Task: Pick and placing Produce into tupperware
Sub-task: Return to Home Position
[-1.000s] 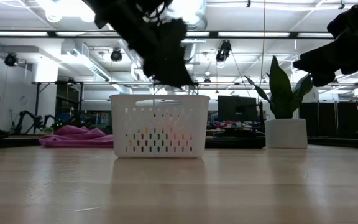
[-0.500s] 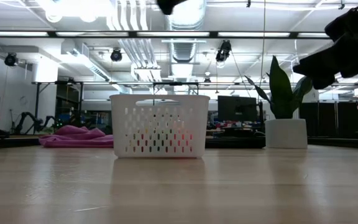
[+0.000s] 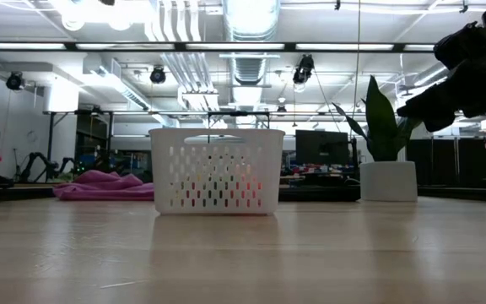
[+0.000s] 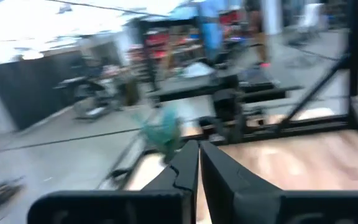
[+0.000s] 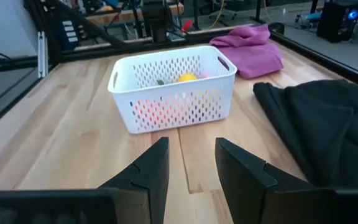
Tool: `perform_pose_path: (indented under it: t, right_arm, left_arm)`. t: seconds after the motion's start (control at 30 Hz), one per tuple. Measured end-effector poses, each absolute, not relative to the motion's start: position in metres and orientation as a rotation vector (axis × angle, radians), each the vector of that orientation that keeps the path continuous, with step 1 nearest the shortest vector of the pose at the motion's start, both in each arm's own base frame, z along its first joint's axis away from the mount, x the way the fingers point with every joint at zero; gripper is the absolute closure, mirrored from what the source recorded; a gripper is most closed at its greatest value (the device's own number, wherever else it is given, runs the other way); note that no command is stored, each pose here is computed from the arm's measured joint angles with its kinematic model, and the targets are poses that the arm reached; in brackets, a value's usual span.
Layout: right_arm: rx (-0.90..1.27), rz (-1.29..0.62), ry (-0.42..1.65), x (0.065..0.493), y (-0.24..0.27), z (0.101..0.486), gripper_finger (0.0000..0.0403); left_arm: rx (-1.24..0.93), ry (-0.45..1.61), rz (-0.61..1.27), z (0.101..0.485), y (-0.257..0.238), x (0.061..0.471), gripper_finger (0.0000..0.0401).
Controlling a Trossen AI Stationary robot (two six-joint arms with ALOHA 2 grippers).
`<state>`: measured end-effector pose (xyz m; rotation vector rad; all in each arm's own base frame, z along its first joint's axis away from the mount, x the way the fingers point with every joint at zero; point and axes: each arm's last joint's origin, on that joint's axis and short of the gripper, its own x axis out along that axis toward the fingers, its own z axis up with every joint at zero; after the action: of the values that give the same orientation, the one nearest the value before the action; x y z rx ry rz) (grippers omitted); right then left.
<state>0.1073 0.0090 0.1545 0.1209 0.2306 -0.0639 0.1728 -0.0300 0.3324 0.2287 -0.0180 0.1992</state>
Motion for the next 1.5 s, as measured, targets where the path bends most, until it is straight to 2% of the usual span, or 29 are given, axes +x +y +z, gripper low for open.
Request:
perform_pose_path:
  t: [0.1,0.2,0.3,0.47,0.8,1.1,1.37,1.5]
  right_arm:
    - [0.118,-0.065,0.239,0.108,0.009,0.154,0.0280]
    - [0.116,-0.068,0.242,0.108,0.009,0.153,0.0280]
    - [0.104,-0.069,0.221,0.108,0.009,0.155,0.0280]
    - [0.099,-0.062,0.140,0.110,0.009,0.163,0.0280]
    - [0.023,-0.054,0.011,0.111,0.009,0.176,0.0280]
    - [-0.017,-0.055,-0.014,0.111,0.009,0.178,0.0280]
    - [-0.023,-0.055,-0.033,0.111,0.009,0.180,0.0282]
    - [-0.029,-0.055,-0.034,0.111,0.009,0.180,0.0302]
  left_arm:
    - [0.212,-0.044,0.278,0.317,-0.024,0.144,0.0400]
    - [0.216,-0.060,0.277,0.298,-0.020,0.128,0.0401]
    - [0.263,-0.048,0.279,0.275,-0.018,0.122,0.0401]
    - [0.328,-0.162,0.262,0.251,-0.014,0.108,0.0401]
    - [0.260,-0.155,0.266,0.217,0.000,0.086,0.0401]
    - [0.112,-0.012,0.145,0.189,-0.002,0.092,0.0401]
    - [0.033,-0.005,0.118,0.171,-0.003,0.097,0.0401]
    - [0.010,-0.018,0.113,0.169,-0.004,0.098,0.0401]
